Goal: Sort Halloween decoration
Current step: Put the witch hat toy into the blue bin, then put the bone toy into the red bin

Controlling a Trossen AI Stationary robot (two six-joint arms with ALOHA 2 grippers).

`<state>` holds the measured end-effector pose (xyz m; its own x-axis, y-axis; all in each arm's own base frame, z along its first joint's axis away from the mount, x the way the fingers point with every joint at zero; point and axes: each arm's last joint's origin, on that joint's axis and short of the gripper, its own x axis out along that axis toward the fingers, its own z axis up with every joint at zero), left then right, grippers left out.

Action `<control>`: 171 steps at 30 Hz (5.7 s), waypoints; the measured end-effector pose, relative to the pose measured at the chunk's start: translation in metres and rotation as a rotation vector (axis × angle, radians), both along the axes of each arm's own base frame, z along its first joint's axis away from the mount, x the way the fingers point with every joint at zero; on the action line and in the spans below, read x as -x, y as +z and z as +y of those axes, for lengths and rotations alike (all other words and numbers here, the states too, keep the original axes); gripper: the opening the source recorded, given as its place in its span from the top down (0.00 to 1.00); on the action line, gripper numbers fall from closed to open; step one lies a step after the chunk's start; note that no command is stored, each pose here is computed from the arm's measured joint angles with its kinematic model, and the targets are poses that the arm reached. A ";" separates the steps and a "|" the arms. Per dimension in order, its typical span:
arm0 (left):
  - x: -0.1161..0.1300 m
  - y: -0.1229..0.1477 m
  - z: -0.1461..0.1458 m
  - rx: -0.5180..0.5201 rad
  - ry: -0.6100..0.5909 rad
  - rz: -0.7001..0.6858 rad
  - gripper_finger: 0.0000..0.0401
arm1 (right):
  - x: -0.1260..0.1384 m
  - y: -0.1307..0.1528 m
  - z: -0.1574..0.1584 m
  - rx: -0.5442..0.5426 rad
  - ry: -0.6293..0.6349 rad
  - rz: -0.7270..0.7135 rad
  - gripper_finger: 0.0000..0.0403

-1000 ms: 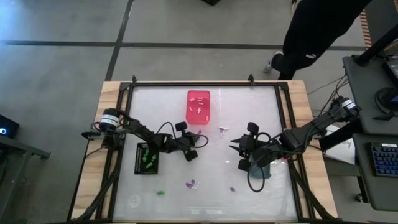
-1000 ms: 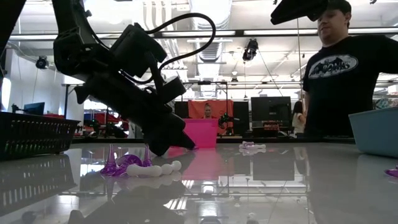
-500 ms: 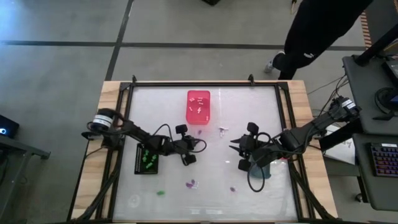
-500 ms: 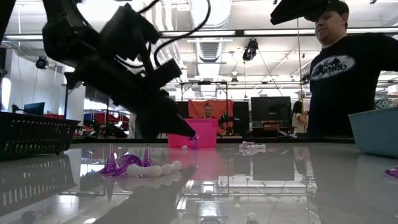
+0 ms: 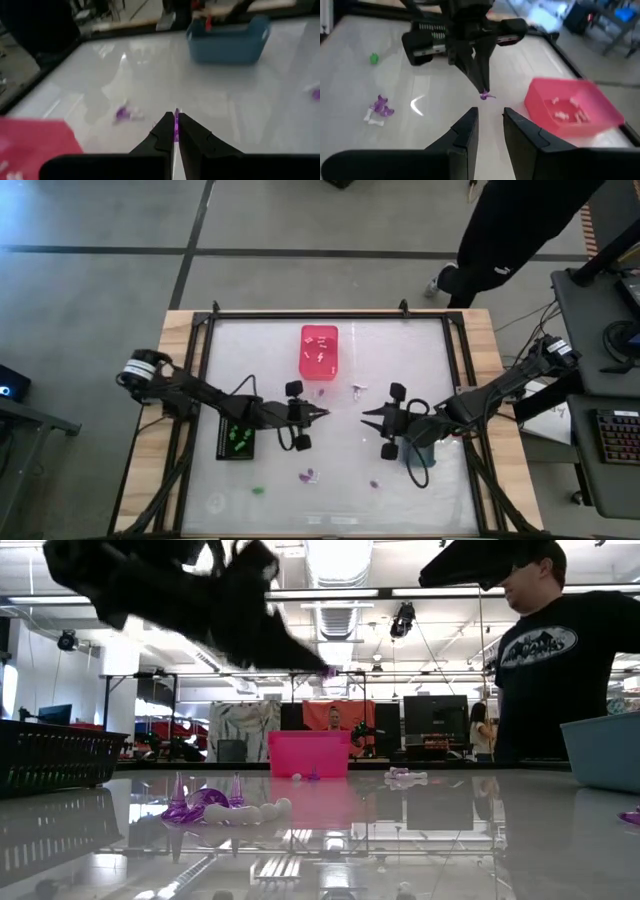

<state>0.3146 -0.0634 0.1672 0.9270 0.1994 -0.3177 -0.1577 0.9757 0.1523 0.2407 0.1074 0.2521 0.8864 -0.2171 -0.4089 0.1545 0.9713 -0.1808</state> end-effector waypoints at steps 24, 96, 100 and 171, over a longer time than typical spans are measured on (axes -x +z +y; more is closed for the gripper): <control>0.008 0.043 -0.013 0.218 -0.097 -0.347 1.00 | -0.033 -0.012 0.015 0.220 0.047 -0.127 0.80; 0.008 0.048 -0.013 0.423 -0.084 -0.420 0.92 | -0.073 -0.009 0.001 0.340 0.083 -0.076 0.98; 0.008 0.047 -0.013 0.416 -0.085 -0.415 0.86 | -0.071 -0.008 0.001 0.320 0.076 -0.071 0.98; 0.027 0.049 -0.007 0.326 -0.048 -0.152 0.78 | 0.048 -0.028 -0.027 -0.675 -0.408 0.952 0.81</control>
